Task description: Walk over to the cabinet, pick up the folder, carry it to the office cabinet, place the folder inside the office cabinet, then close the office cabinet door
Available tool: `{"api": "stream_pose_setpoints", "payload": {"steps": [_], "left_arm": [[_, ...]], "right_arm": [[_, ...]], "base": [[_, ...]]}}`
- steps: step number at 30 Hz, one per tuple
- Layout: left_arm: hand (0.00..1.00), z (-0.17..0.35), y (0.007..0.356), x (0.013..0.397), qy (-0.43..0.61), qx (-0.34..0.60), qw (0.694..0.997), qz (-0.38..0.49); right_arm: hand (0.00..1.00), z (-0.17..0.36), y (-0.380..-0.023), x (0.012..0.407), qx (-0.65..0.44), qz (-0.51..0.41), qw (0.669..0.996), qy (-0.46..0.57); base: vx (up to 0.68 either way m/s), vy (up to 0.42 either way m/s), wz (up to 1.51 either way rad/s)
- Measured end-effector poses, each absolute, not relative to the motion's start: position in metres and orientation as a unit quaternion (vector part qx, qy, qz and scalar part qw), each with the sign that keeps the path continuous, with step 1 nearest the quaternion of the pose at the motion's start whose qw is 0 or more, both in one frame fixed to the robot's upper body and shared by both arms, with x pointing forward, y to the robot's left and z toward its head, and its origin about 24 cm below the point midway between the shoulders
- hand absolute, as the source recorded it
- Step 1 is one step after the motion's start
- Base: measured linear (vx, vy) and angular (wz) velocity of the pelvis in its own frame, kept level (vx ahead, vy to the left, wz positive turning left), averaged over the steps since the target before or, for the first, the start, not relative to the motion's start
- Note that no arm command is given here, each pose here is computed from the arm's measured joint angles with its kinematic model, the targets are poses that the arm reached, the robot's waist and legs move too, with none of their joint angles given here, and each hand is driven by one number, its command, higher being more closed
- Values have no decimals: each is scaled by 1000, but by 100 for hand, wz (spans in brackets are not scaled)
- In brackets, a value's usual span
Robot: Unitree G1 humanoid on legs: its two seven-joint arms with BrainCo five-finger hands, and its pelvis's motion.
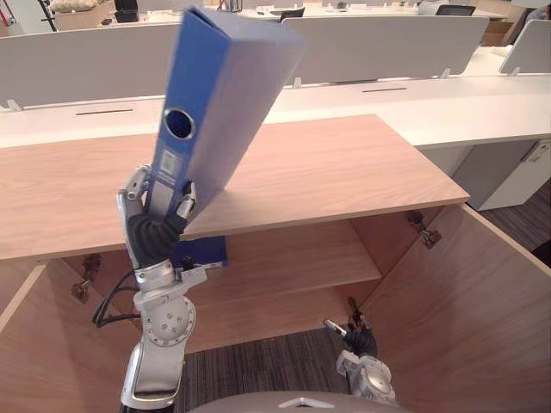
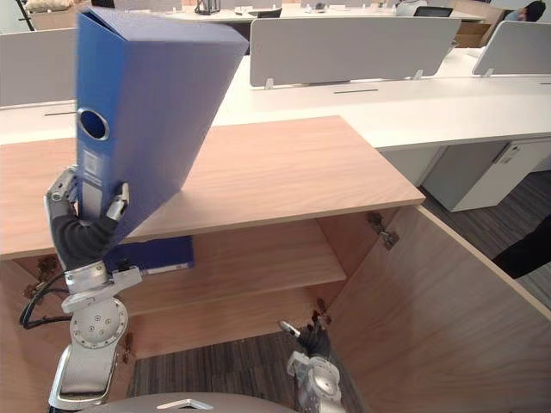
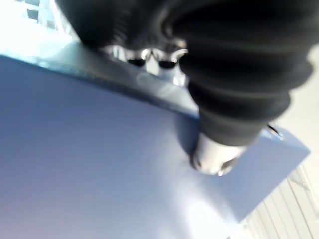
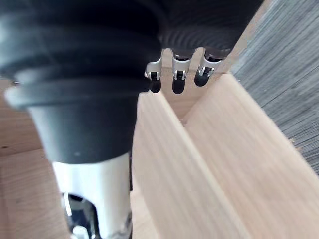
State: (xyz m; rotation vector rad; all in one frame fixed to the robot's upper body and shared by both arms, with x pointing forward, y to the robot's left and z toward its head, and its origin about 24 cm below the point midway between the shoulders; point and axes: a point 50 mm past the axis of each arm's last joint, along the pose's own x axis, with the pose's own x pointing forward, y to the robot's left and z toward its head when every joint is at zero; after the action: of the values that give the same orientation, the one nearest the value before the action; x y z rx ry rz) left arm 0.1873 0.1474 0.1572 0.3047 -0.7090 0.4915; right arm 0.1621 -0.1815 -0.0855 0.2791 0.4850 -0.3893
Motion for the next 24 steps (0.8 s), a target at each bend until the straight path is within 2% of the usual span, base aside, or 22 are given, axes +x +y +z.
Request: {"api": "stream_pose_setpoints", "payload": {"steps": [6, 11, 16, 24], "left_arm": [[100, 175, 142, 174, -389, 87, 886, 236], [100, 181, 135, 169, -407, 38, 888, 211], [100, 181, 128, 169, -405, -6, 897, 178], [100, 177, 123, 172, -389, -66, 912, 113]], "right_arm": [[0, -16, -177, 185, 174, -177, 967, 56], [0, 37, -179, 192, 193, -169, 963, -79], [0, 73, -183, 191, 199, -171, 950, -168], [0, 108, -181, 203, 196, -137, 939, -249]], "base": [[-15, -12, -5], [-5, -9, -3], [-24, -14, -6], [-20, -9, -5]]}}
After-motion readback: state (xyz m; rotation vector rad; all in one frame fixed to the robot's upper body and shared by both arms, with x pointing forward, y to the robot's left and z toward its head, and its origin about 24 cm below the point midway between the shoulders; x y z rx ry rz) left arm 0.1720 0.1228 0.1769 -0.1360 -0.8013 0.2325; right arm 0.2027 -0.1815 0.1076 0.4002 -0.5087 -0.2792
